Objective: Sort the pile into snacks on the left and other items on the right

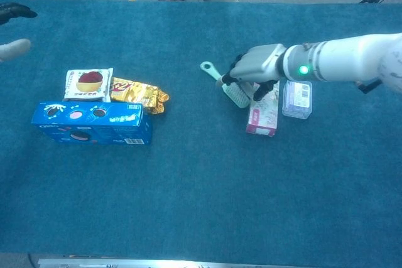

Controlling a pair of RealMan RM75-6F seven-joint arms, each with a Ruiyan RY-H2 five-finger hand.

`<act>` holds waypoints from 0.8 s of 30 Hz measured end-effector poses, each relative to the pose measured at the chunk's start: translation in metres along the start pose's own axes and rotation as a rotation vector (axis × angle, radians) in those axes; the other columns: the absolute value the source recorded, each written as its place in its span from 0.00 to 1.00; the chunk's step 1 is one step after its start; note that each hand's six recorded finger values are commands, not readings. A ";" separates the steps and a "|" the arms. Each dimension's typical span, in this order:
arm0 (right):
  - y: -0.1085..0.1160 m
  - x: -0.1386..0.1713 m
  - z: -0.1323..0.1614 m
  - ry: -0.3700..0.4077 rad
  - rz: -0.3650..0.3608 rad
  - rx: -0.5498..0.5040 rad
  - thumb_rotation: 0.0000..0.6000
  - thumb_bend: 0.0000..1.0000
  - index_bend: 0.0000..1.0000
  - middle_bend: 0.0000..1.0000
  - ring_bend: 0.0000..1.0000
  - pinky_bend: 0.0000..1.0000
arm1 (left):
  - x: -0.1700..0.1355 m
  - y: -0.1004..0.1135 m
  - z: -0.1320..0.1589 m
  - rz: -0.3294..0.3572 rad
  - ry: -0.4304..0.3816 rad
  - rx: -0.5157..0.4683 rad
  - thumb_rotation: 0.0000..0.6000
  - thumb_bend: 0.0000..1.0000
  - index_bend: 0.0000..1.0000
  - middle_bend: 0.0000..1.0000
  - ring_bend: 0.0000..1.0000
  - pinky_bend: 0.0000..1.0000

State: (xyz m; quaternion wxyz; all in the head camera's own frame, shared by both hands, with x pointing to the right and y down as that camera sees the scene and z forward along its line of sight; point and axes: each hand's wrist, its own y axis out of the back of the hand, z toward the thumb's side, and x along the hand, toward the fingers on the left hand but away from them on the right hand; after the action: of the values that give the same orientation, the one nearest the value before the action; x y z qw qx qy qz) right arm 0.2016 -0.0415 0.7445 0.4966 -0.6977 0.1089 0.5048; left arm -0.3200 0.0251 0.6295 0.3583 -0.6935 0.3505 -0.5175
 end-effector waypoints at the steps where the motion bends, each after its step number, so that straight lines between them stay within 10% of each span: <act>1: -0.001 0.003 -0.002 -0.002 -0.001 -0.001 0.76 0.88 0.00 0.19 0.09 0.06 | 0.000 -0.001 0.000 -0.002 -0.001 0.000 0.09 0.22 0.03 0.00 0.00 0.00; 24: 0.004 -0.010 0.002 0.012 -0.029 -0.031 0.76 0.87 0.00 0.19 0.09 0.07 | 0.000 -0.008 -0.004 -0.018 0.010 -0.016 0.09 0.22 0.03 0.00 0.00 0.00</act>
State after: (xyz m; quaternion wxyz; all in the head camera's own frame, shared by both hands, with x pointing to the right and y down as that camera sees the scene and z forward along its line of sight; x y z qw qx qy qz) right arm 0.1935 -0.0448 0.7502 0.4922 -0.7099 0.0939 0.4948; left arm -0.3231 0.0283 0.6369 0.3463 -0.6968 0.3500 -0.5215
